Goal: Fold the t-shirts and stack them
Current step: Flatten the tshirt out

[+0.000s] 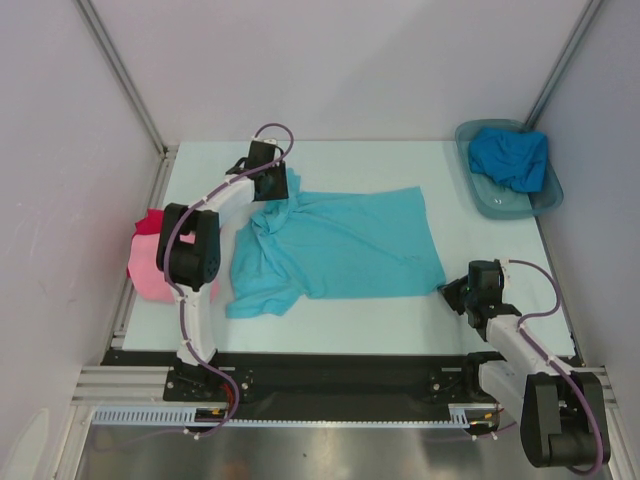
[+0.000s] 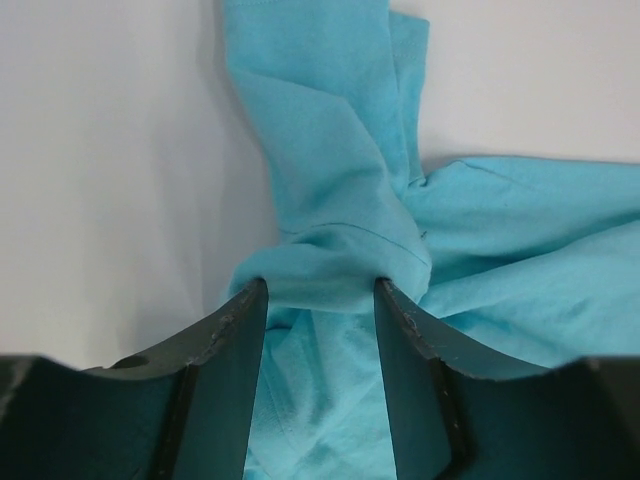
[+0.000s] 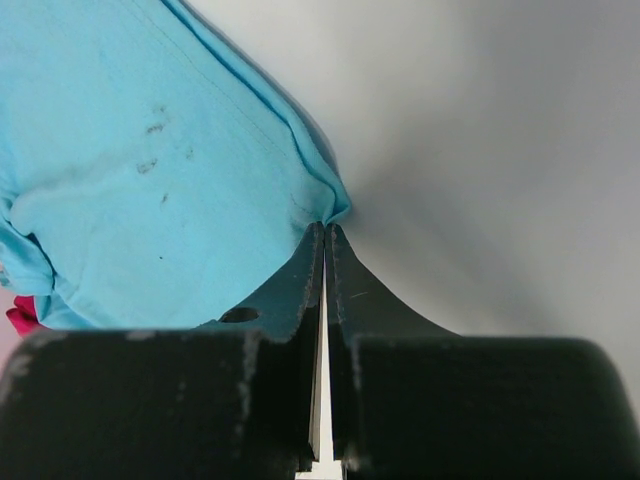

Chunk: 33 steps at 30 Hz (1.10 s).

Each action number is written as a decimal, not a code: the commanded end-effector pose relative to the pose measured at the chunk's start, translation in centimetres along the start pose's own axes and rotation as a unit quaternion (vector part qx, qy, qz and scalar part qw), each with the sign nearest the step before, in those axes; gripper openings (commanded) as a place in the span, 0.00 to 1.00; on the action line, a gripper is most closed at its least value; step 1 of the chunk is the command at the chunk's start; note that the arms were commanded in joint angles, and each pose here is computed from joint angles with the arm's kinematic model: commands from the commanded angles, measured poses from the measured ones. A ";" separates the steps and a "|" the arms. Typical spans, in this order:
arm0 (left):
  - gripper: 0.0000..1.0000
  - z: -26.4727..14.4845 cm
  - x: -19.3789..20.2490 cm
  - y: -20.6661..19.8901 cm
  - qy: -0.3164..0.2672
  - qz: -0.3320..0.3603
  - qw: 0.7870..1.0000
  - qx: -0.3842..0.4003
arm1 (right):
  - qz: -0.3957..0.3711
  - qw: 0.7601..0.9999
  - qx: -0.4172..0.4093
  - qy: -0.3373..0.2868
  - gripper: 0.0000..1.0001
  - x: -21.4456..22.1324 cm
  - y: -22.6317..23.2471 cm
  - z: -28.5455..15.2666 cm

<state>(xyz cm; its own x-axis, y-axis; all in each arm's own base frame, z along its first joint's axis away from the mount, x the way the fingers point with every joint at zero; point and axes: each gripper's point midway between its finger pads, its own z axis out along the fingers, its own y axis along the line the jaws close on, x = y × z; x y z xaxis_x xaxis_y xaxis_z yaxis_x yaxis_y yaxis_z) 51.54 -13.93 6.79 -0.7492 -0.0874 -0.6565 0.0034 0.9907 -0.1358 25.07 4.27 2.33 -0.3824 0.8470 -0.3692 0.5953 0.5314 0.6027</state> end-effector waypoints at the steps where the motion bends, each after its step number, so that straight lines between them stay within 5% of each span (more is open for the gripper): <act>1: 0.52 -3.5 -4.9 -2.6 -0.064 -0.002 0.997 0.053 | -0.008 1.000 -0.014 -0.005 0.00 -0.4 0.8 0.1; 12: 0.48 -6.0 -7.4 -4.3 -0.089 -0.006 0.992 0.087 | -0.008 1.000 -0.016 0.000 0.00 0.0 1.0 0.4; 33: 0.48 -1.6 -1.0 -3.5 -0.025 0.037 0.998 0.034 | -0.001 0.999 -0.028 -0.014 0.00 -0.8 1.5 -0.3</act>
<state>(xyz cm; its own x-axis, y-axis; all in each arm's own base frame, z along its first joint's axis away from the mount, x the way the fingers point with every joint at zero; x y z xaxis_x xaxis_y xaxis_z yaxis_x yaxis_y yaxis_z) 51.01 -17.58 8.91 -0.7288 -0.0463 -0.6831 0.0975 0.9805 -0.1705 25.61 4.54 3.00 -0.3765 0.8460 -0.3776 0.5687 0.5328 0.6266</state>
